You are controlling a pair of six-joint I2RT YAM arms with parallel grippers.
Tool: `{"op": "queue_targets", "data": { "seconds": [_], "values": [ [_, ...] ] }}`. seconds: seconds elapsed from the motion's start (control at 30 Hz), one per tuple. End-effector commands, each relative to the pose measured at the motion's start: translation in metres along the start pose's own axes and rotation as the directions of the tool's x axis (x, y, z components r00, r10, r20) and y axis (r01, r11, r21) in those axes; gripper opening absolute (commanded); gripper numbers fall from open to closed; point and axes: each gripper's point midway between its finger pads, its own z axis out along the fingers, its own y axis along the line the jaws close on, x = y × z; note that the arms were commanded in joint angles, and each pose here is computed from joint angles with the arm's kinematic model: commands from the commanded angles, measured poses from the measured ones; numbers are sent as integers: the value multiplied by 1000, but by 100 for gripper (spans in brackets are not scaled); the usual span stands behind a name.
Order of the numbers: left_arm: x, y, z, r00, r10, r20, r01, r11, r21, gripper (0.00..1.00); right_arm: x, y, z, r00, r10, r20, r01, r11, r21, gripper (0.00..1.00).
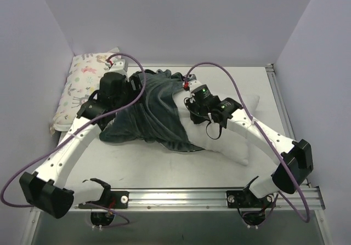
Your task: Remove the pillowcase from the pillow
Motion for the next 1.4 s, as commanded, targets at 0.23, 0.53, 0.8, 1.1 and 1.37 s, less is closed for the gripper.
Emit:
{"op": "queue_targets", "data": {
  "seconds": [0.23, 0.53, 0.8, 1.1, 1.37],
  "values": [
    [92, -36, -34, 998, -63, 22, 62, 997, 50, 84, -58, 31, -56, 984, 139, 110, -114, 972, -208, 0],
    [108, -15, -2, 993, -103, 63, 108, 991, -80, 67, -61, 16, -75, 982, 131, 137, -112, 984, -142, 0],
    [55, 68, 0, 979, -128, 156, 172, 934, -314, 0, -69, -21, -109, 967, 159, 198, -157, 987, -25, 0],
    [0, 168, -10, 929, -225, 295, 347, 810, -473, 0, -72, -88, -144, 914, 312, 259, -333, 942, 41, 0],
    [-32, 172, 31, 936, -247, 251, 339, 826, -450, 0, -78, -84, -189, 876, 346, 335, -360, 933, -21, 0]
  ]
}}
